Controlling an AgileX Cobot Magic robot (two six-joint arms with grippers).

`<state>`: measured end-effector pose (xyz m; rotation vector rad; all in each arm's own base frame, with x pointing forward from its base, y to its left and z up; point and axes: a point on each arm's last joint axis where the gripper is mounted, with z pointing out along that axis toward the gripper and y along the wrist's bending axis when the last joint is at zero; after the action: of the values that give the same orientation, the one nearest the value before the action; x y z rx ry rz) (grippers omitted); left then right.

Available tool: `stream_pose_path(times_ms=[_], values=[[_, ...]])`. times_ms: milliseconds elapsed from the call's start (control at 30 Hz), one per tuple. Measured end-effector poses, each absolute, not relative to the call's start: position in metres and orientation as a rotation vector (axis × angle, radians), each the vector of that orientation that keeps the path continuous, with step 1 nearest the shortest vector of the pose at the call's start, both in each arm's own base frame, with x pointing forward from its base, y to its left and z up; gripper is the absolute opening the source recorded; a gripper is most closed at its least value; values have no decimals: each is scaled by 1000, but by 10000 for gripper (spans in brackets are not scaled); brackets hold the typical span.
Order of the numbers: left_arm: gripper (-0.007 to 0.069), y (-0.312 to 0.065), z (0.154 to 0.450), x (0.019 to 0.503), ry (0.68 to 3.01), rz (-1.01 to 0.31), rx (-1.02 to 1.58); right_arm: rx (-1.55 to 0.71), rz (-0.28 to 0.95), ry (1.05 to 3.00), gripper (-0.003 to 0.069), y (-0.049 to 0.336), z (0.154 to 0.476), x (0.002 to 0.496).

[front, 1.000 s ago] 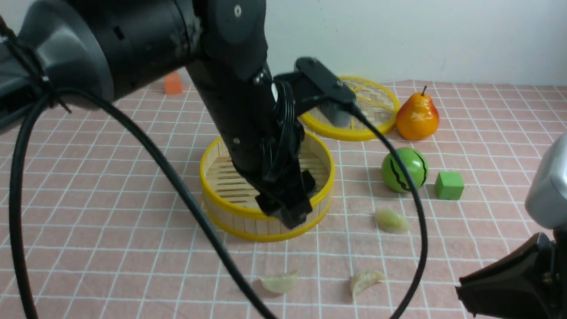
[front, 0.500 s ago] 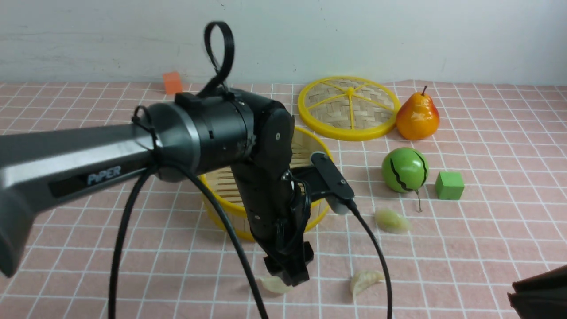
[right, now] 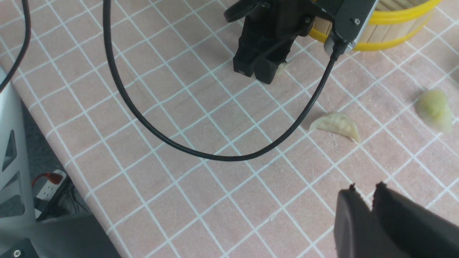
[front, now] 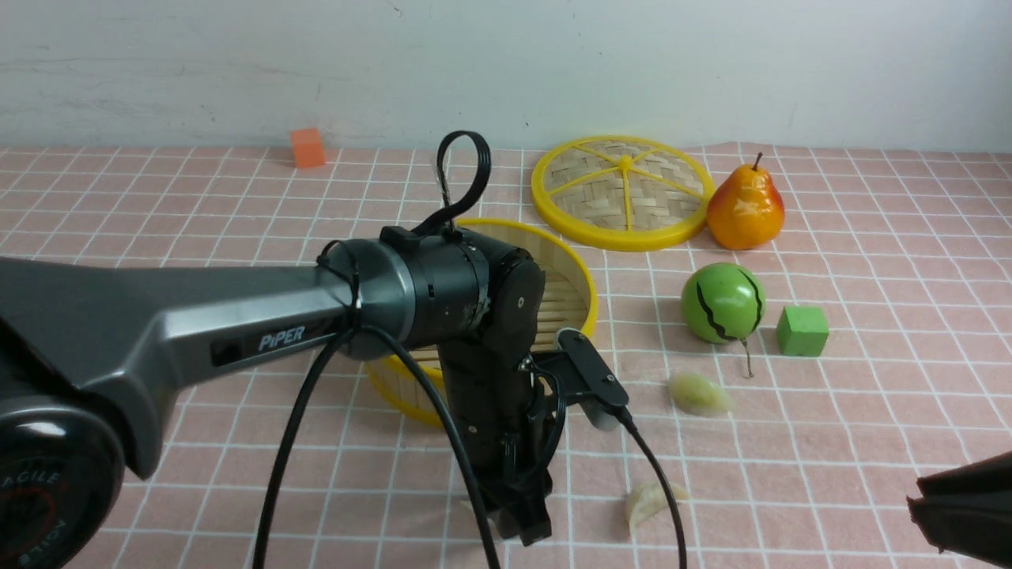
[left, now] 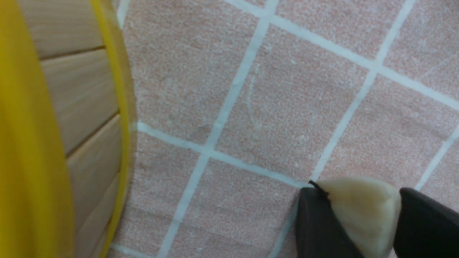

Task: Put the dumplings into the steamer on the table with the pink tablecloth.
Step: 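Reach for and grasp a dumpling on the table with the left gripper, then place the dumpling into the bamboo steamer basket with the left gripper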

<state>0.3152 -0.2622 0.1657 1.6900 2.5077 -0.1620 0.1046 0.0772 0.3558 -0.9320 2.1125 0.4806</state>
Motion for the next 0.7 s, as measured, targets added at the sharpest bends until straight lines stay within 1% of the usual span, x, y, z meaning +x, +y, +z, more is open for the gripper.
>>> stream_pose_path(times_ms=[100, 233, 267, 300, 333, 433, 500, 533, 567, 667, 700], values=[[257, -262, 167, 314, 2533, -164, 1686, -926, 477, 2106, 94, 77, 356, 105], [254, -263, 176, 315, 2635, -169, 1623, -923, 475, 2102, 97, 77, 357, 106], [254, -266, 184, 318, 2653, -174, 1583, -921, 475, 2100, 98, 77, 357, 106], [254, -270, 202, 324, 2669, -183, 1521, -916, 473, 2094, 99, 77, 357, 106], [254, -273, 213, 327, 2677, -190, 1471, -912, 471, 2089, 100, 77, 358, 107], [252, -283, 263, 344, 2601, -228, 1272, -902, 467, 2078, 104, 77, 359, 108], [252, -281, 291, 355, 2560, -258, 1140, -897, 465, 2073, 105, 77, 359, 108], [252, -280, 291, 356, 2565, -258, 1130, -897, 465, 2073, 105, 77, 359, 108], [252, -270, 311, 368, 2554, -284, 984, -897, 465, 2073, 105, 77, 359, 108], [252, -248, 321, 386, 2566, -304, 773, -897, 465, 2072, 105, 77, 359, 108], [252, -248, 321, 387, 2564, -307, 764, -897, 465, 2072, 105, 77, 359, 108]])
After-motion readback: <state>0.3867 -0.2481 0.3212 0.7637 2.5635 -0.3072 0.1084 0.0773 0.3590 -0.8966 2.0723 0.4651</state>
